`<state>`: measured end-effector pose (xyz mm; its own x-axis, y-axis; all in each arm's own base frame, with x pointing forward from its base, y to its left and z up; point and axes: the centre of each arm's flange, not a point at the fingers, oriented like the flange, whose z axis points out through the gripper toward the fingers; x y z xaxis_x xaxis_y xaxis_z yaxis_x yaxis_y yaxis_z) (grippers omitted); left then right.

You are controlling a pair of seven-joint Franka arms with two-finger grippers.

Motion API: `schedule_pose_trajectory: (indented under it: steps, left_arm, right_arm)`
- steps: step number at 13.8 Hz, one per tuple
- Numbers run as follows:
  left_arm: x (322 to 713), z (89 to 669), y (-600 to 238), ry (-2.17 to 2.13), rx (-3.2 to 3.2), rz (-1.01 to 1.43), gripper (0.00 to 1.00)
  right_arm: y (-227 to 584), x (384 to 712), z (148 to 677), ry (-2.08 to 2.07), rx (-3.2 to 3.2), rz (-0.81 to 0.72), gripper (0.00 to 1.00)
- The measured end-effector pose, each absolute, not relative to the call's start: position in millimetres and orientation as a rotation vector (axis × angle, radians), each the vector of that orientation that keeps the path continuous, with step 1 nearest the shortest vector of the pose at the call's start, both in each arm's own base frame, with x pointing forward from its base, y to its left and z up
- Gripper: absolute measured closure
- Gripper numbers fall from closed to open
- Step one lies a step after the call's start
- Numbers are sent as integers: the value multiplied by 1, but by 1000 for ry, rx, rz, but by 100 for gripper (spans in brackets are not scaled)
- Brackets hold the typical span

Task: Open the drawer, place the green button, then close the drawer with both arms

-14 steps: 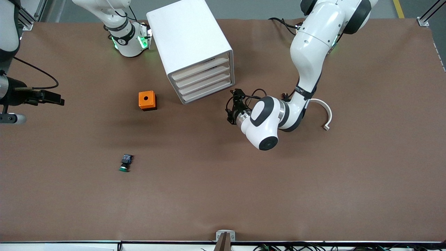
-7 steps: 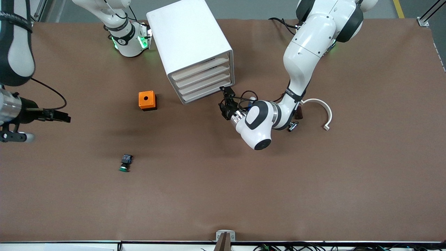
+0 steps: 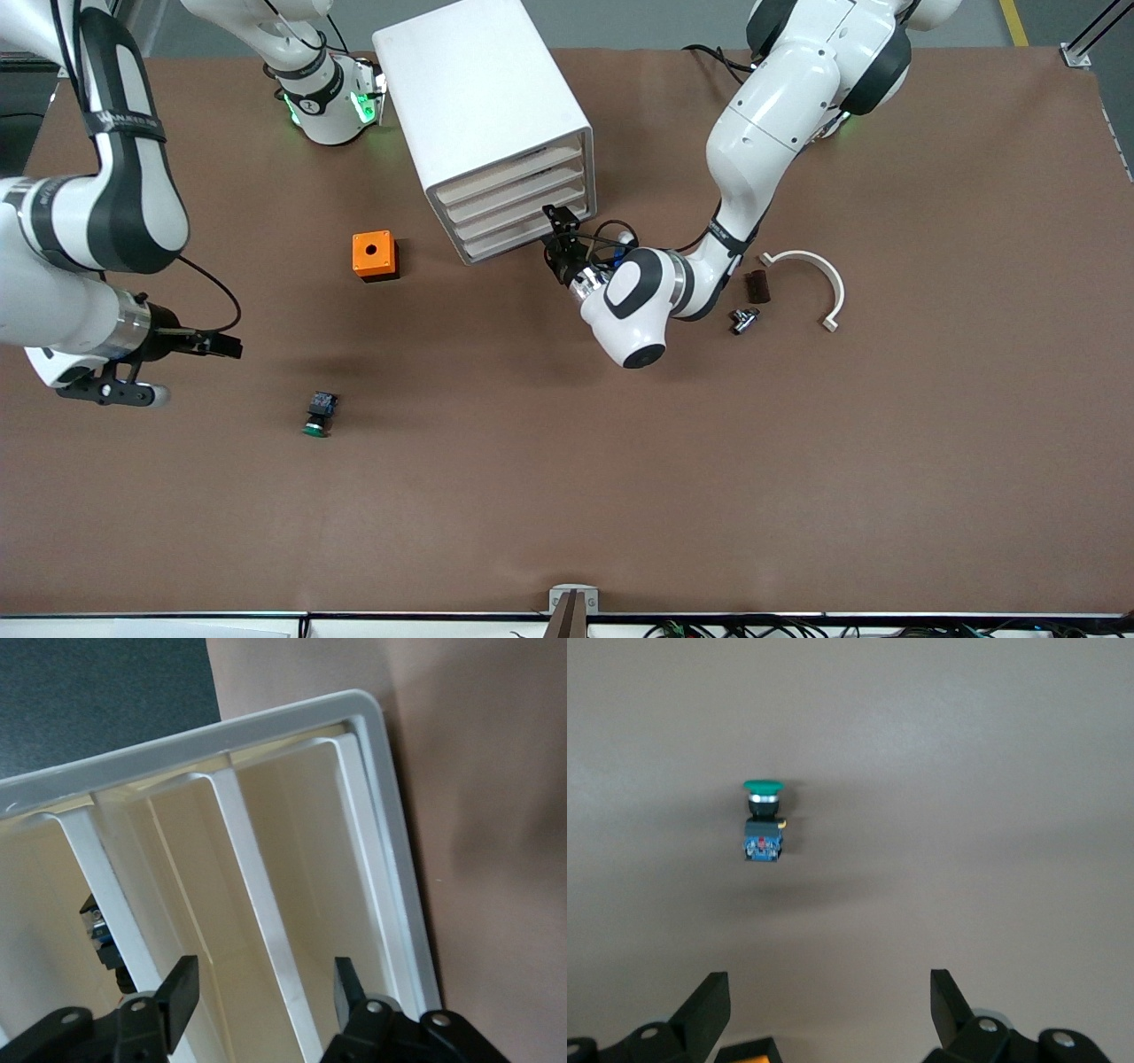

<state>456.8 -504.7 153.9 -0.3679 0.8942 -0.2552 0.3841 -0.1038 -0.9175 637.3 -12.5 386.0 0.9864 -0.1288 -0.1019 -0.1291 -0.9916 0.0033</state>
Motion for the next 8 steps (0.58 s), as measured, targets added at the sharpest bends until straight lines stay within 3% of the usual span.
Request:
schedule_pose_trajectory:
  steps: [4,8]
  left_arm:
    - [444,141,-509,-1702,-1333,1465,31]
    - [429,135,-514,-1643,-1306,1467,38]
  right_arm:
    - [-8,640,335,226,-3130,87,0]
    - [7,640,293,277,-3128,51,0]
